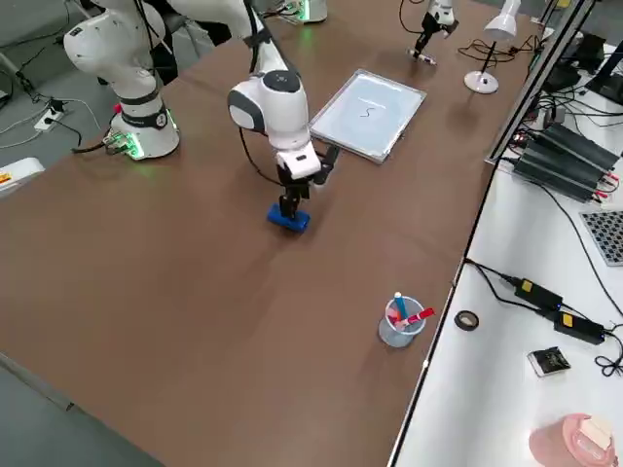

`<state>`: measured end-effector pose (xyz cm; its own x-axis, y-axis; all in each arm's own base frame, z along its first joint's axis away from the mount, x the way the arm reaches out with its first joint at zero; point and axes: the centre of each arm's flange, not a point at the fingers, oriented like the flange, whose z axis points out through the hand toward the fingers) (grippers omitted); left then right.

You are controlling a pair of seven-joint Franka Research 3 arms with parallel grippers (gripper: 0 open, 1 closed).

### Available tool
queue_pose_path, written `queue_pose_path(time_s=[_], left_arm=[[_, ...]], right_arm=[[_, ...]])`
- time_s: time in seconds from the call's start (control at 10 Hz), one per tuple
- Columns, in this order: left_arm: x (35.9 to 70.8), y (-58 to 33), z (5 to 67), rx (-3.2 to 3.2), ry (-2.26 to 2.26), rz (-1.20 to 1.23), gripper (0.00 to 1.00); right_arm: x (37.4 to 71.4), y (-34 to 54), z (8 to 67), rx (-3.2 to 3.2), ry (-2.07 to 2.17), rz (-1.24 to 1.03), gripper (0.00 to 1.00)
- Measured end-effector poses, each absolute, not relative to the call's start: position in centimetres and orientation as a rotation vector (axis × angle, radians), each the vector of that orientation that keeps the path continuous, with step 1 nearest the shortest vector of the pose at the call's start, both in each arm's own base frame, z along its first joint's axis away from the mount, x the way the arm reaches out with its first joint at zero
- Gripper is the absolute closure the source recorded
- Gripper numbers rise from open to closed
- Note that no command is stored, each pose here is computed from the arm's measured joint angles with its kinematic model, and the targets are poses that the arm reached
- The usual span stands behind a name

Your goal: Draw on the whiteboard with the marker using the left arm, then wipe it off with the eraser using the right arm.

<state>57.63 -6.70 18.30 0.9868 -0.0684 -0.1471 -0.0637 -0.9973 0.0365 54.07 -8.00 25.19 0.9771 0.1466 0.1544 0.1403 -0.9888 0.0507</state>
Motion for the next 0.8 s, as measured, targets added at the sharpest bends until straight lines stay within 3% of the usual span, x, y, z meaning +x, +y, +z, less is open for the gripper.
queue_pose_path(time_s=[0.6, 0.7, 0.8], left_arm=[[57.7, -6.7, 18.3, 3.117, -0.142, -0.224, 0.08], [57.7, -6.8, 18.3, 3.117, -0.143, -0.223, 0.01], [57.8, -6.9, 18.4, 3.117, -0.145, -0.22, 0.0]], right_arm=[[52.6, -7.3, 22.0, 3.075, 0.255, 0.269, 0.0], [52.2, -7.2, 21.4, 3.075, 0.264, 0.264, 0.0], [52.0, -7.2, 21.1, 3.074, 0.272, 0.261, 0.0]])
